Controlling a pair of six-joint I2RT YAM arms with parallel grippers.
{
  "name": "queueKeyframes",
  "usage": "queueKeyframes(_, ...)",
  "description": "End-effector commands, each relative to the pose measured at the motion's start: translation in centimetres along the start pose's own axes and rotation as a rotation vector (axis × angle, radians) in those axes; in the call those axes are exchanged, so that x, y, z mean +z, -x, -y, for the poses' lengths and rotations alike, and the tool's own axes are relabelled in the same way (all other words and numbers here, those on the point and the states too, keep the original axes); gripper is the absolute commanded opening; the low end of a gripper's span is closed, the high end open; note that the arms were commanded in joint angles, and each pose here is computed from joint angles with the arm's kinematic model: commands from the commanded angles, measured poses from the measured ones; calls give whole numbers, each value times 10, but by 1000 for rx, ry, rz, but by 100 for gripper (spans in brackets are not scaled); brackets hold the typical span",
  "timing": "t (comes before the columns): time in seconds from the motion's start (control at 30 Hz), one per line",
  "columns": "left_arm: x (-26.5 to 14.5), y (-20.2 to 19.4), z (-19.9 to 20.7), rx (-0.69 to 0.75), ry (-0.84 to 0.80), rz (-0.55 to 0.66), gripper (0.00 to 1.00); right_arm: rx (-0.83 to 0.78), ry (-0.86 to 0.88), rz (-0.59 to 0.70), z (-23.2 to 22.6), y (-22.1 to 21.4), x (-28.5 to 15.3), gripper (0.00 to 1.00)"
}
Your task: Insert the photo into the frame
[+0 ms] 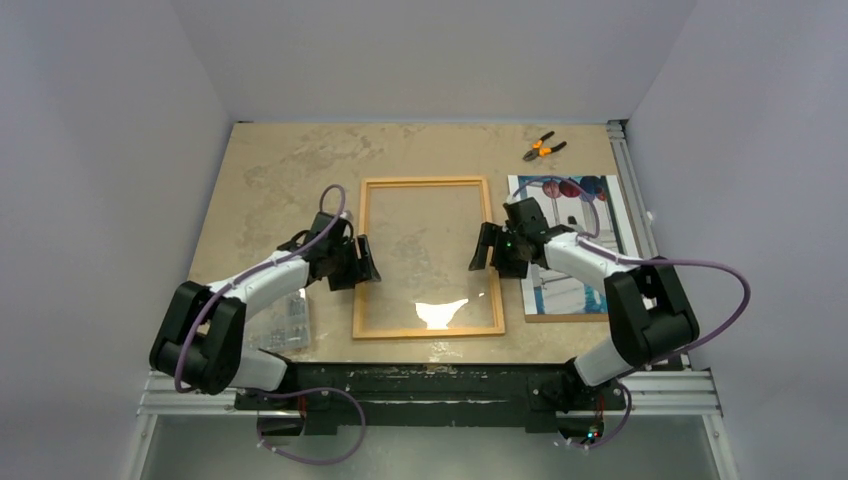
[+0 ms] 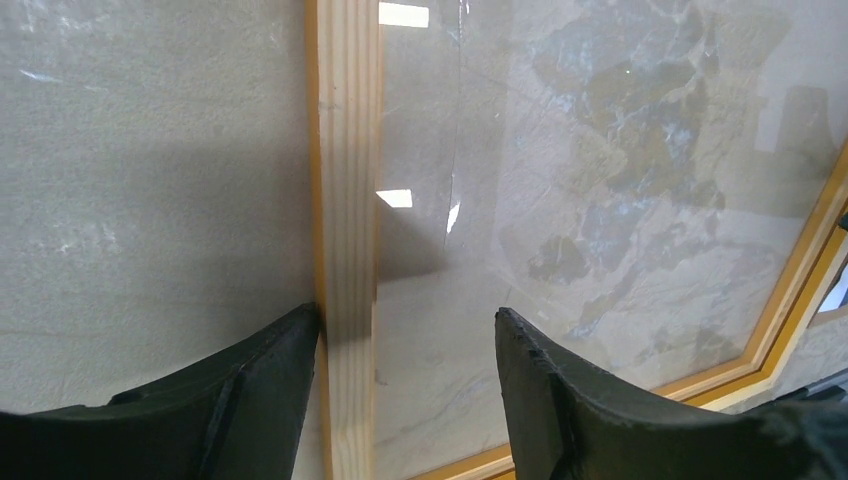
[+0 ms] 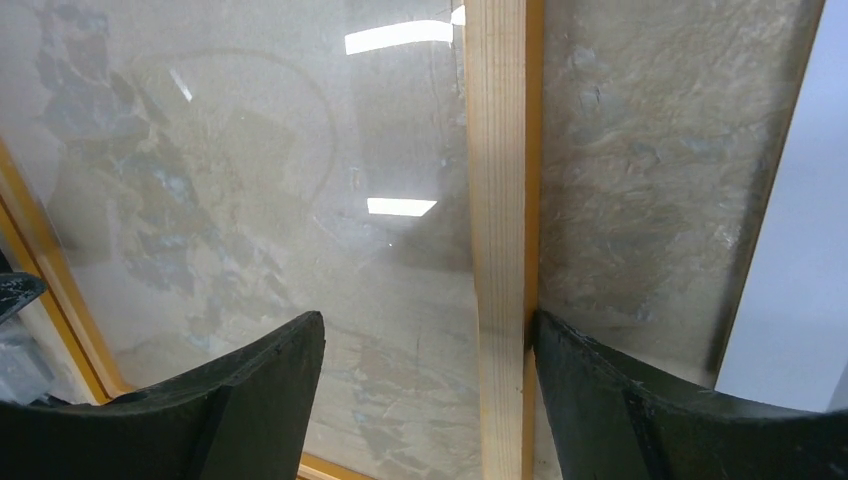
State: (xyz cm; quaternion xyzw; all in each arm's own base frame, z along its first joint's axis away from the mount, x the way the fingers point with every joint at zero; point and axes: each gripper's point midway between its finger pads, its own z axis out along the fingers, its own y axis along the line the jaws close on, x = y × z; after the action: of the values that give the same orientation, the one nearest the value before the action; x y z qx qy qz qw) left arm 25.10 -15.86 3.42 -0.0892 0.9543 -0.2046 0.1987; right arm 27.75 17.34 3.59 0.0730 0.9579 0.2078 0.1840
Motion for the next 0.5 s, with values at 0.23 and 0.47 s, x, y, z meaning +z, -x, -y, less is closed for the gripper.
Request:
queueKeyframes(0.23,1,33,19,4,-29,36,63,-4,39,36,-32,27,8,74)
queueKeyframes(0.47,-5,30,6,12,23,58,70,-28,-24,69,-22,32,-3,75)
